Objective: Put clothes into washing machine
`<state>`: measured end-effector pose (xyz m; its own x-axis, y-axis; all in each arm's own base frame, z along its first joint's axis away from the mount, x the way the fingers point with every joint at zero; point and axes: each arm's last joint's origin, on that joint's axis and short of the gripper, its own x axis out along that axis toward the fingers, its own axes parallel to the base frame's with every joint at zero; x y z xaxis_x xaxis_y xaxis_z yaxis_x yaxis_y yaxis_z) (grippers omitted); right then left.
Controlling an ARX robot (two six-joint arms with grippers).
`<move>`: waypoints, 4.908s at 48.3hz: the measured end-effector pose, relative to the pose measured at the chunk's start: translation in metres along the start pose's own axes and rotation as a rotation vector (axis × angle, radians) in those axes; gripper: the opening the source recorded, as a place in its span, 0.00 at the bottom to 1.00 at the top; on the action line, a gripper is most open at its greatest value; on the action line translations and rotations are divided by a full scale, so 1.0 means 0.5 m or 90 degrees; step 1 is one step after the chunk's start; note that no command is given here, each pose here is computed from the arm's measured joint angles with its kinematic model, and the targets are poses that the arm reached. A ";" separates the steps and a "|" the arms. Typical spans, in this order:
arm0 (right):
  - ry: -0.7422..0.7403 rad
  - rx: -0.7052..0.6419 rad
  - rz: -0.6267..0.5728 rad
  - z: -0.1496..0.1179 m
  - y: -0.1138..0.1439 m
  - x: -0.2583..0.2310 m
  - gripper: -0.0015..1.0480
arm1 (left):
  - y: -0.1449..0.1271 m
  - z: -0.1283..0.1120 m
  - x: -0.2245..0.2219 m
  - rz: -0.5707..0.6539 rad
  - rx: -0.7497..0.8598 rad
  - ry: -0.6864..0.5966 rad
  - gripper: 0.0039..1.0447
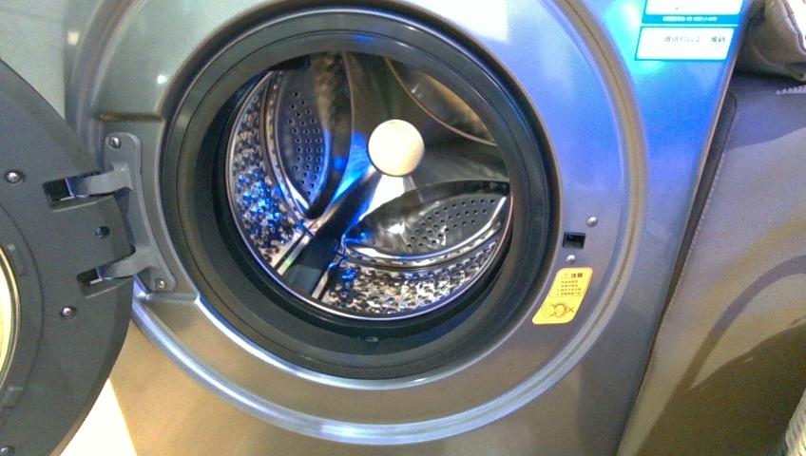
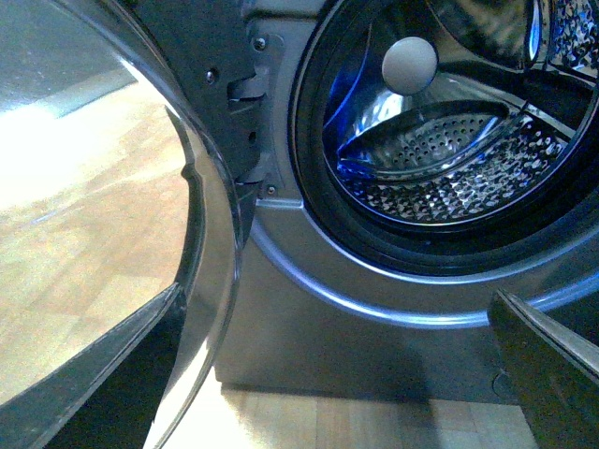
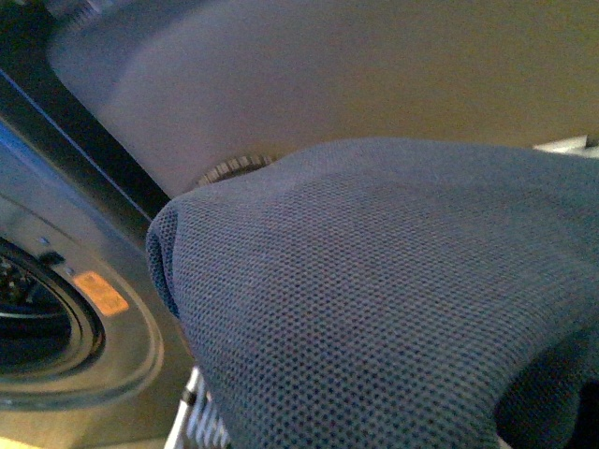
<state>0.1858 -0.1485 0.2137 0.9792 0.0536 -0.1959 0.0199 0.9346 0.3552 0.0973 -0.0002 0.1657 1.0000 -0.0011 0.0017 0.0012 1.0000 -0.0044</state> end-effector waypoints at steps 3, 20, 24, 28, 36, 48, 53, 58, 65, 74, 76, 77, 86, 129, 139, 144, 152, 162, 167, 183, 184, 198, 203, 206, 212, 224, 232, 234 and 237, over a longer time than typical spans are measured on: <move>-0.027 -0.020 0.007 0.035 0.013 -0.008 0.09 | 0.000 0.000 0.000 0.000 0.000 0.000 0.94; -0.171 -0.130 0.040 0.247 0.102 -0.038 0.09 | 0.000 0.000 0.000 0.000 0.000 0.000 0.94; -0.199 -0.155 0.055 0.297 0.137 -0.042 0.09 | 0.000 0.000 0.000 0.000 0.000 0.000 0.94; -0.221 -0.174 0.071 0.340 0.174 -0.046 0.09 | 0.000 0.000 0.000 0.000 0.000 0.000 0.94; -0.262 -0.209 0.117 0.423 0.268 -0.054 0.09 | 0.000 0.000 0.000 0.000 0.000 0.000 0.94; -0.312 -0.279 0.242 0.531 0.491 -0.074 0.09 | 0.000 0.000 0.000 0.000 0.000 0.000 0.94; -0.312 -0.286 0.277 0.539 0.546 -0.061 0.09 | 0.000 0.000 0.000 0.000 0.000 0.000 0.94; -0.296 -0.285 0.313 0.537 0.593 -0.038 0.09 | 0.000 0.000 0.000 0.000 0.000 0.000 0.94; -0.260 -0.278 0.362 0.525 0.647 -0.006 0.09 | 0.000 0.000 0.000 0.000 0.000 0.000 0.94; -0.225 -0.281 0.416 0.519 0.691 0.022 0.09 | 0.000 0.000 0.000 0.000 0.000 0.000 0.94; -0.215 -0.282 0.428 0.521 0.697 0.024 0.09 | 0.000 0.000 0.000 0.000 0.000 0.000 0.94; -0.212 -0.282 0.431 0.521 0.698 0.025 0.09 | 0.000 0.000 0.000 0.000 0.000 0.000 0.94; -0.182 -0.272 0.482 0.524 0.710 0.026 0.09 | 0.000 0.000 0.000 0.000 0.000 0.000 0.94; -0.109 -0.269 0.592 0.397 0.828 0.098 0.09 | 0.000 0.000 0.000 -0.001 0.000 0.000 0.94; -0.115 -0.251 0.600 0.402 0.832 0.092 0.09 | 0.000 0.000 0.000 -0.001 0.000 0.000 0.94; -0.131 -0.246 0.604 0.415 0.832 0.083 0.09 | 0.000 0.000 0.000 -0.001 0.000 0.000 0.94; -0.153 -0.247 0.602 0.433 0.828 0.071 0.09 | 0.000 0.000 0.000 -0.001 0.000 0.000 0.94; -0.165 -0.247 0.586 0.445 0.813 0.075 0.09 | 0.000 0.000 0.000 -0.001 0.000 0.000 0.94; -0.167 -0.248 0.576 0.449 0.804 0.080 0.09 | 0.000 0.000 0.000 -0.001 0.000 0.000 0.94; -0.167 -0.249 0.574 0.450 0.801 0.081 0.09 | 0.000 0.000 0.000 -0.001 0.000 0.000 0.94; -0.167 -0.249 0.574 0.450 0.801 0.081 0.09 | 0.000 0.000 0.000 -0.001 0.000 0.000 0.94; -0.167 -0.249 0.573 0.451 0.801 0.081 0.09 | 0.000 0.000 0.000 -0.001 0.000 0.000 0.94; -0.167 -0.249 0.573 0.451 0.801 0.082 0.09 | 0.000 0.000 0.000 -0.001 0.000 0.000 0.94; -0.167 -0.249 0.573 0.451 0.801 0.081 0.09 | 0.000 0.000 0.000 -0.001 0.000 0.000 0.94; -0.167 -0.249 0.573 0.451 0.801 0.081 0.09 | 0.000 0.000 0.000 -0.001 0.000 0.000 0.94; -0.167 -0.249 0.572 0.451 0.800 0.082 0.09 | 0.000 0.000 0.000 -0.001 0.000 0.000 0.94; -0.167 -0.249 0.572 0.451 0.800 0.082 0.09 | 0.003 0.011 0.003 -0.083 -0.036 -0.032 0.94; -0.167 -0.249 0.571 0.451 0.800 0.082 0.09 | 0.007 0.019 0.003 -0.121 -0.052 -0.049 0.94; -0.167 -0.249 0.573 0.451 0.800 0.082 0.09 | 0.016 0.034 0.005 -0.176 -0.076 -0.066 0.94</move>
<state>0.2793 0.1483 0.5539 0.6118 0.7597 0.2201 -0.7685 0.6368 -0.0618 0.0999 0.0077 0.1827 0.9561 -0.2667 0.1217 0.2798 0.9541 -0.1068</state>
